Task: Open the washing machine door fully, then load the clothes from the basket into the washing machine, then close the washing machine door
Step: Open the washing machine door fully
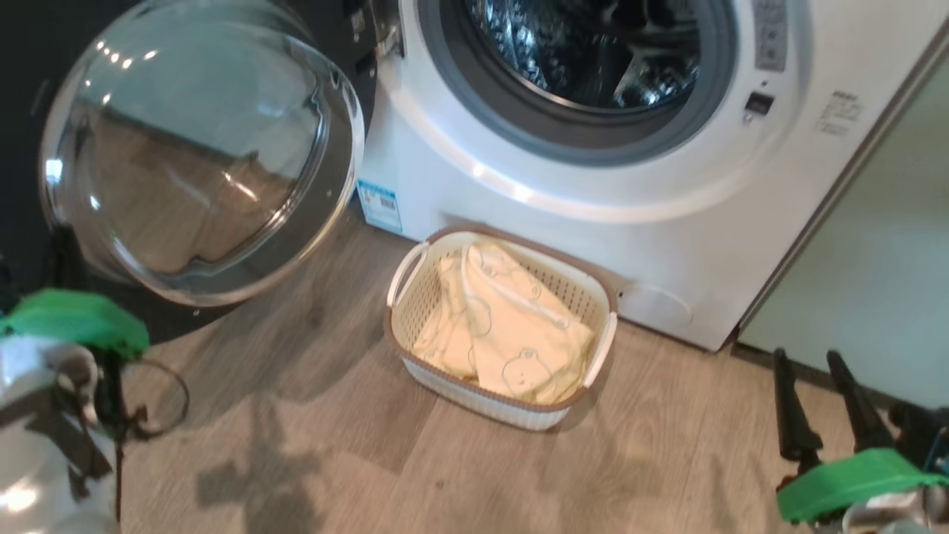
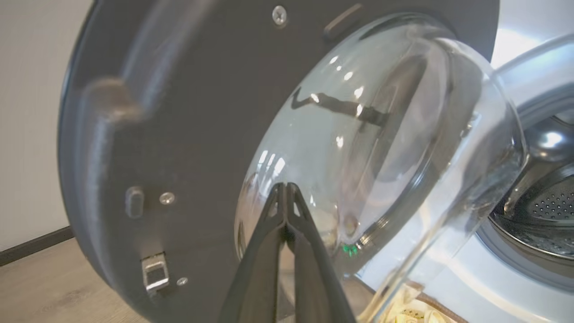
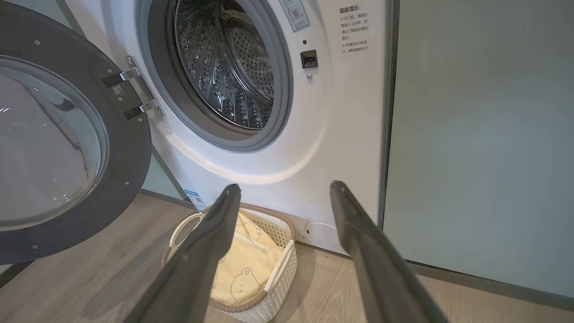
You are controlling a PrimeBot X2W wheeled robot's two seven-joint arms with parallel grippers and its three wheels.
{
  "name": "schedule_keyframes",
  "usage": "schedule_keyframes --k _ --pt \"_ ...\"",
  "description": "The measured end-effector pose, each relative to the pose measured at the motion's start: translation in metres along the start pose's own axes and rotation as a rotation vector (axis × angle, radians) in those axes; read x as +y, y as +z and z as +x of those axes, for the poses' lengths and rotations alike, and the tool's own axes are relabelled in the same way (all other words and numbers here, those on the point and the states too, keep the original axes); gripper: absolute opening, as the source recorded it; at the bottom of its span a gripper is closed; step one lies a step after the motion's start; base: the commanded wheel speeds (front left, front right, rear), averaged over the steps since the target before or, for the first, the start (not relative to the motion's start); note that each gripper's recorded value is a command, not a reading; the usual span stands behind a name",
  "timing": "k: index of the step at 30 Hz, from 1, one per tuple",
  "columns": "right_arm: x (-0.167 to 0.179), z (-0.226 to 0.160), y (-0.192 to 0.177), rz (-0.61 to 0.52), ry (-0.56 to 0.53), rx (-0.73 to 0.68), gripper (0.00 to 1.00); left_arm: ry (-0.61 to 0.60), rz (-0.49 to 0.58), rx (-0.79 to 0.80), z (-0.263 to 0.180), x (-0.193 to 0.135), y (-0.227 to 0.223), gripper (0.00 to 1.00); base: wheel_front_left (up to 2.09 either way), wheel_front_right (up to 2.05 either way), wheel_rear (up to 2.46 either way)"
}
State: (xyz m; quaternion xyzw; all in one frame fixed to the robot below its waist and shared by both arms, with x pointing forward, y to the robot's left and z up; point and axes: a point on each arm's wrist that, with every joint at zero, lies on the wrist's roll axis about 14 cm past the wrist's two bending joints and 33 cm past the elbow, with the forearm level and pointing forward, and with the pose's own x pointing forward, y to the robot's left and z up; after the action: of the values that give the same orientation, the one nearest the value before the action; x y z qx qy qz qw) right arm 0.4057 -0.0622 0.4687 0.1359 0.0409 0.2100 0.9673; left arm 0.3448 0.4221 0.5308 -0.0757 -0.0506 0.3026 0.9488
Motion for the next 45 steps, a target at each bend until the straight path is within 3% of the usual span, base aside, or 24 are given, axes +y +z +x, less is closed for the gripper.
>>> schedule_keyframes --k 5,17,19,20,21,30,45 --pt "0.001 -0.017 0.004 0.001 -0.024 -0.011 1.00 -0.091 0.001 0.017 -0.024 -0.018 -0.011 0.00 0.00 0.00 0.00" --pt "-0.018 -0.043 0.022 0.006 -0.113 -0.075 1.00 -0.383 -0.017 0.067 -0.057 -0.109 -0.028 0.00 0.00 0.00 0.00" --pt "-0.024 -0.049 0.024 0.004 -0.135 -0.085 1.00 -0.427 -0.019 0.067 -0.060 -0.124 -0.028 0.47 0.00 0.00 0.00" --pt "-0.027 -0.052 0.026 0.004 -0.148 -0.093 1.00 -0.452 -0.020 0.064 -0.062 -0.132 -0.028 0.84 0.00 0.00 0.00" --pt "-0.029 -0.056 0.029 0.003 -0.159 -0.102 1.00 -0.473 -0.019 0.065 -0.063 -0.139 -0.028 1.00 0.00 0.00 0.00" --pt "-0.064 -0.093 0.051 -0.026 -0.298 -0.180 1.00 -0.639 -0.019 0.095 -0.071 -0.197 -0.042 1.00 0.00 0.00 0.00" --pt "-0.092 -0.138 0.051 -0.032 -0.435 -0.199 1.00 -0.739 -0.002 0.177 -0.081 -0.231 -0.073 1.00 0.00 0.00 0.00"
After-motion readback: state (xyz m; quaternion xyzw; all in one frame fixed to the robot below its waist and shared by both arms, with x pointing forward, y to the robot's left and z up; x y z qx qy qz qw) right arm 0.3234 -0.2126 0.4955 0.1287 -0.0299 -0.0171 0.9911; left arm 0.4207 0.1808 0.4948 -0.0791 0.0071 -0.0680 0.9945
